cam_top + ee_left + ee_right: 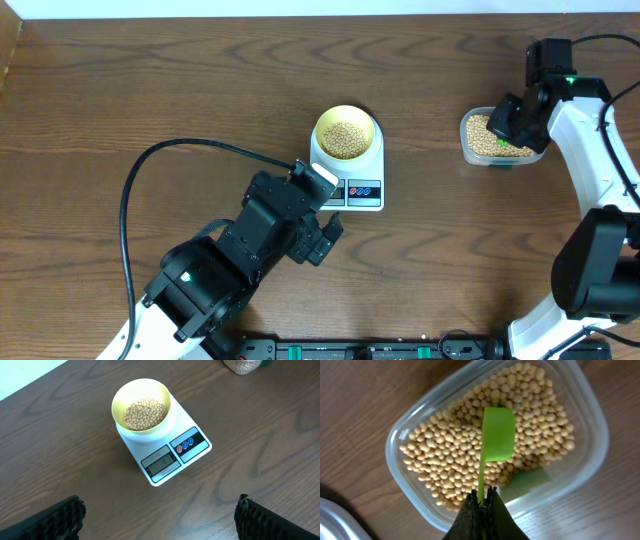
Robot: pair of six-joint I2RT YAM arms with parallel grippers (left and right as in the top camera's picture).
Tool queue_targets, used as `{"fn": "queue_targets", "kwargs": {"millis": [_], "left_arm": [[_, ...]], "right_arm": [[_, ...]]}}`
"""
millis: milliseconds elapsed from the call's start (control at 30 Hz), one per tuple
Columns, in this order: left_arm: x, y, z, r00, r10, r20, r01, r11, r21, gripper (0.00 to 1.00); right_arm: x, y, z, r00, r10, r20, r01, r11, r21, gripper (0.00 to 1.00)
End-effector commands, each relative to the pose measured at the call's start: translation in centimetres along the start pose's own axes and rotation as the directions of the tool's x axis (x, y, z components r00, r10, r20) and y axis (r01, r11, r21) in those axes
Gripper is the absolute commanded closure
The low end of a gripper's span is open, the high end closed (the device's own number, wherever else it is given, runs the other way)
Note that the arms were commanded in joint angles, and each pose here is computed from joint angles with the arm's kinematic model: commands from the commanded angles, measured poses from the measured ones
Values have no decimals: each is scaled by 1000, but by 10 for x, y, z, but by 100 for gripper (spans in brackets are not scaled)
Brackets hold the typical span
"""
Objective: Scoop item into bowl and weigh 50g on scale
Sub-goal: 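Dip the green scoop into the soybean tub and scoop again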
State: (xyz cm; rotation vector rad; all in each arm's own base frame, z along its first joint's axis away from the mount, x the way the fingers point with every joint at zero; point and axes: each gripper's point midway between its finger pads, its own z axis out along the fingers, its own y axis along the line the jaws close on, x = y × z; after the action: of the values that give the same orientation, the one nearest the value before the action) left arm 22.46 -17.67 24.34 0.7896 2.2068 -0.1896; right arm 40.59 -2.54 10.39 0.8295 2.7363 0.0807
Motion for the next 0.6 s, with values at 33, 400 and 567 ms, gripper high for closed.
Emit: {"fn": "queue_targets", "kwargs": {"millis": [33,400,567], "left_arm": [[-11,5,-8,999,5,36,-4,1000,-16,2],[-11,5,-8,999,5,36,-4,1000,-16,2],[-11,5,-8,999,5,36,-4,1000,-16,2]], "right_arm": [[4,14,4,999,-14,-31,12,996,-83,99],[14,17,3,996,6,-90,-17,992,-124,99],[9,6,2,992,46,-121,-65,985,-159,99]]}}
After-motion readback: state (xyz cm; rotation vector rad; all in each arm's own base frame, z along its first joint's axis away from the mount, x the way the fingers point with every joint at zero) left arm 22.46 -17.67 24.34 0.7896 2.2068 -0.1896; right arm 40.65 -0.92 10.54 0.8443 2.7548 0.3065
